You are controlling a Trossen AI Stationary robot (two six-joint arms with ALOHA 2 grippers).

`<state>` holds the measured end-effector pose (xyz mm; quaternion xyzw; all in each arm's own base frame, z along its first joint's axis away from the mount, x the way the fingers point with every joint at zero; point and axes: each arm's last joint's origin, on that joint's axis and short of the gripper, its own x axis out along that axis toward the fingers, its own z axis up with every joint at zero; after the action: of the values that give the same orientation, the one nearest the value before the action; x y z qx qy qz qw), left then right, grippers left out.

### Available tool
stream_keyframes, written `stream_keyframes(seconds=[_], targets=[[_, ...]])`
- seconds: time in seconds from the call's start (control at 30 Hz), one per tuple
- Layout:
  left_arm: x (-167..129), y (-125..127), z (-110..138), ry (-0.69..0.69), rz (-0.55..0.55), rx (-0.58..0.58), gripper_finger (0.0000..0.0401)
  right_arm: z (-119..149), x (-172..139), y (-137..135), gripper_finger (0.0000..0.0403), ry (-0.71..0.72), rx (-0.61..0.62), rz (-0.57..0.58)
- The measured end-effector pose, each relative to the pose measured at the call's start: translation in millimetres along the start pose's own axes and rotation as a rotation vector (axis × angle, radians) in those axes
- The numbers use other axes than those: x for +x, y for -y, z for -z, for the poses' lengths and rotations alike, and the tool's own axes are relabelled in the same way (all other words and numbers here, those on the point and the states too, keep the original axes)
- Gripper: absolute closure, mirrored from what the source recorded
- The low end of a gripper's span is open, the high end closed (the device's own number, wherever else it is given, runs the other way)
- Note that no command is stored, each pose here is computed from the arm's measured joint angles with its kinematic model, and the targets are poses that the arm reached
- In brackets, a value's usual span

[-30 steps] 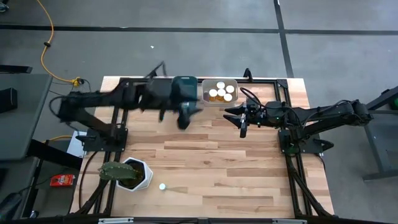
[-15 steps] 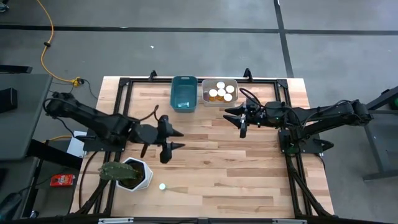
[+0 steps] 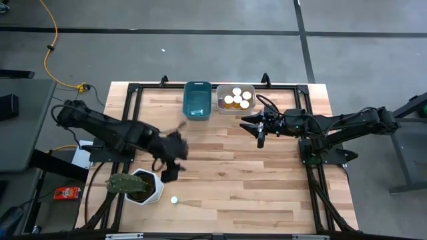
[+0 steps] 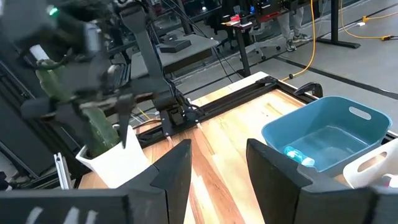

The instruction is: Pick and place medicine bottles into bin by pill shape (circle, oval)

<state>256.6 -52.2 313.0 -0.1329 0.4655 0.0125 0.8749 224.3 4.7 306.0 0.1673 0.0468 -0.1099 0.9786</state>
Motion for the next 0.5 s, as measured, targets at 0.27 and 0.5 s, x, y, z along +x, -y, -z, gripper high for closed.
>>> stream_keyframes(seconds=[0.27, 0.5], targets=[[46, 41, 3, -0.324, 0.052, 0.142, 0.0201, 1, 0, 0, 0.0258, -0.009, -0.003, 0.003], [70, 72, 19, -0.421, 0.082, 0.176, 0.0201, 3, 0, 1, 0.0258, -0.034, -0.010, 0.013]])
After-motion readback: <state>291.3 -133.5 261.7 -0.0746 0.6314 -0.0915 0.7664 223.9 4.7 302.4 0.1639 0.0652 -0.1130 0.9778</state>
